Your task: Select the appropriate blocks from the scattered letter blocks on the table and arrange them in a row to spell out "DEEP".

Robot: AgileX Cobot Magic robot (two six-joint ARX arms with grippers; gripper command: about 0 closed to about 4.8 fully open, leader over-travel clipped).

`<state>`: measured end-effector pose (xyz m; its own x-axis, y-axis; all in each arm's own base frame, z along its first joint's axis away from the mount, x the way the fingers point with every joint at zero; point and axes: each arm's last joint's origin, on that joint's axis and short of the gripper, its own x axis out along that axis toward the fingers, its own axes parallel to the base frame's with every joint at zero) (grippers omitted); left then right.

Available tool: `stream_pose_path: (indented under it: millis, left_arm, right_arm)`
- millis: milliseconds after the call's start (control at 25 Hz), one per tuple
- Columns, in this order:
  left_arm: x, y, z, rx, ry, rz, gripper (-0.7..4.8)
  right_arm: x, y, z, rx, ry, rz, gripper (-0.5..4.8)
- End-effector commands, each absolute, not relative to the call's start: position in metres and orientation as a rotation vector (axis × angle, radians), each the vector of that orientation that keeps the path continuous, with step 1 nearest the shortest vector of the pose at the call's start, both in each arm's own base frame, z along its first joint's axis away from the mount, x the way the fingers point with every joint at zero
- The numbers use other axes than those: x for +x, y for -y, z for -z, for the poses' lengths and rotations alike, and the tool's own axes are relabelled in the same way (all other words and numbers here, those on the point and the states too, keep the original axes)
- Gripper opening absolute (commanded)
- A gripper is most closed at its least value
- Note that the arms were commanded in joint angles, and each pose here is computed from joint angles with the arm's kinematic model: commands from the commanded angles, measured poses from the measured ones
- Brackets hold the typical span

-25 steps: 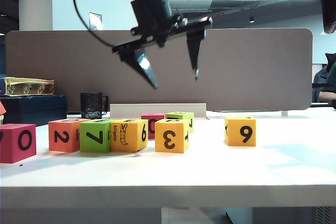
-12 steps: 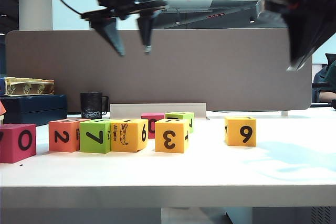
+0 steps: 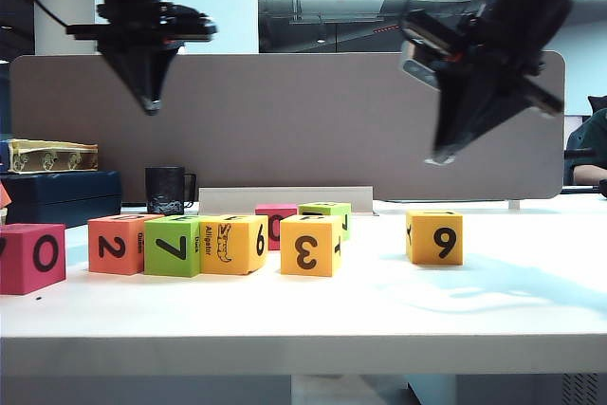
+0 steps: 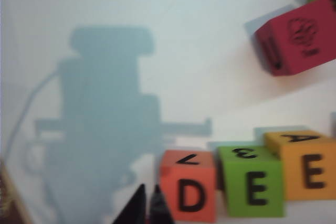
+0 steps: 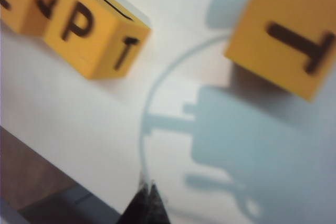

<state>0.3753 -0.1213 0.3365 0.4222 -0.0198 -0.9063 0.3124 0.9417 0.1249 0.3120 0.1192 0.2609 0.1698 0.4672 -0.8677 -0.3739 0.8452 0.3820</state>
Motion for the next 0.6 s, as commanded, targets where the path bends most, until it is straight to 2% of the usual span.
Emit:
stream_pose_path:
  millis: [40,200,440,600]
  left_arm:
    - [0.377,0.105,-0.340,0.303,-1.121,0.169,-0.06]
    - [0.380,0.091,-0.340,0.287,-1.139,0.150,-0.06]
    - [0.384,0.065,-0.340,0.097,-1.156,0.317,-0.06]
    - [0.386,0.042,-0.340,0.057,-1.163,0.259,-0.06]
  right_arm:
    - [0.317,-0.133,-0.260,0.084,-1.199,-0.659,-0.02]
    - [0.321,-0.147,-0.253,0.063,-1.183,-0.688,-0.02]
    - [0.332,-0.156,-0.228,0.083,-1.235,-0.648,-0.02]
    - [0.338,-0.158,-0.213,0.061,-1.261,-0.612,-0.02]
